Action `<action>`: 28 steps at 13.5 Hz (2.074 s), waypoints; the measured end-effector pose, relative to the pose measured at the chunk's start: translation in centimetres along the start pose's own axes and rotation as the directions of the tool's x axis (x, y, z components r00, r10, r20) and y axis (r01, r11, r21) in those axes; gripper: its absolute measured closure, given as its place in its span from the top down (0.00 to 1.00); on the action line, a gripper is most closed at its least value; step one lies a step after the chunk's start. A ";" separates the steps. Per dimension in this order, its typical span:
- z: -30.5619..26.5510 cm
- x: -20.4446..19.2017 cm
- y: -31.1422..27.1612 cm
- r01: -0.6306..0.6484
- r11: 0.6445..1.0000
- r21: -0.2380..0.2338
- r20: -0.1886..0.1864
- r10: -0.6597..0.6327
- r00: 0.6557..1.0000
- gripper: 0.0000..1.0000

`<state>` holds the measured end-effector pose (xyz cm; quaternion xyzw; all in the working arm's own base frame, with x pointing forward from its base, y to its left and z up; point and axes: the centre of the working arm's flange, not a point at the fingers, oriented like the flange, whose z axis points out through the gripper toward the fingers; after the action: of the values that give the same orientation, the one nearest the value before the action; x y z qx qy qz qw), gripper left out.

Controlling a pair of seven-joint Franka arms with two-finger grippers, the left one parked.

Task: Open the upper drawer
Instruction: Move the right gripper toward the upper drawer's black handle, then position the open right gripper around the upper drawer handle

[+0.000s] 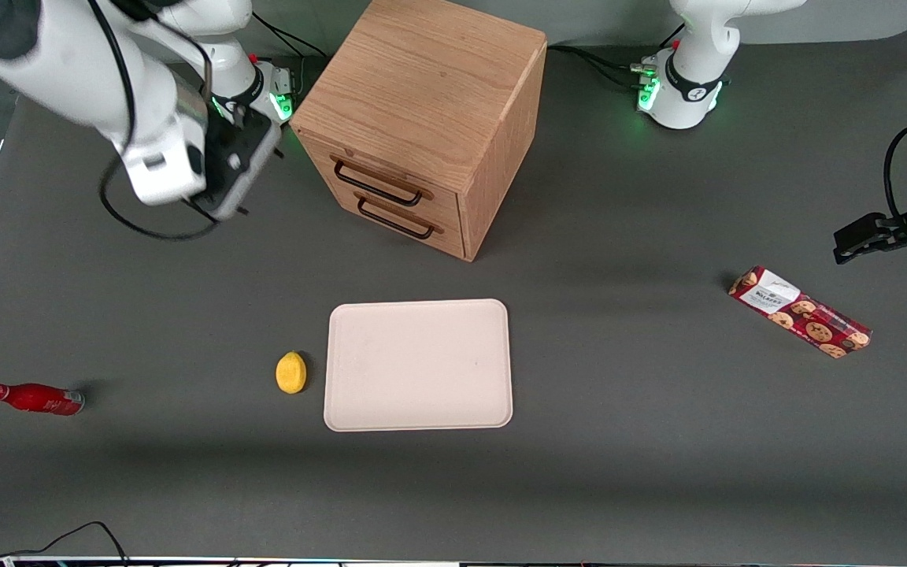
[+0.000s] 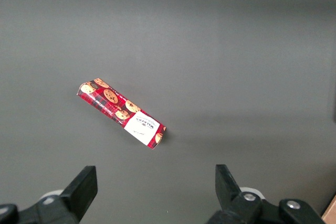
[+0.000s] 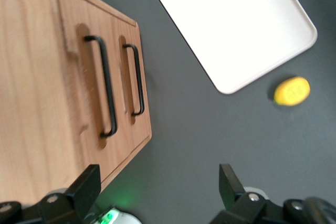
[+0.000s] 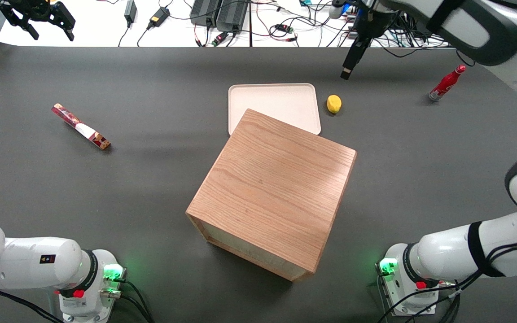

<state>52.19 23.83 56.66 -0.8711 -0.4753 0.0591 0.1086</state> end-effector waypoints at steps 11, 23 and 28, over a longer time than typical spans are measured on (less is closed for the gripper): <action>9.8 6.2 0.5 0.065 0.991 0.118 0.025 -0.068 0.997 1.00; 14.0 6.2 -5.1 -0.022 0.992 0.121 0.115 0.008 0.993 1.00; 15.6 5.4 -5.8 -0.027 0.995 0.100 0.119 0.015 0.993 1.00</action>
<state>47.20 33.53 42.93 -0.8644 -0.4680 0.1355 0.1238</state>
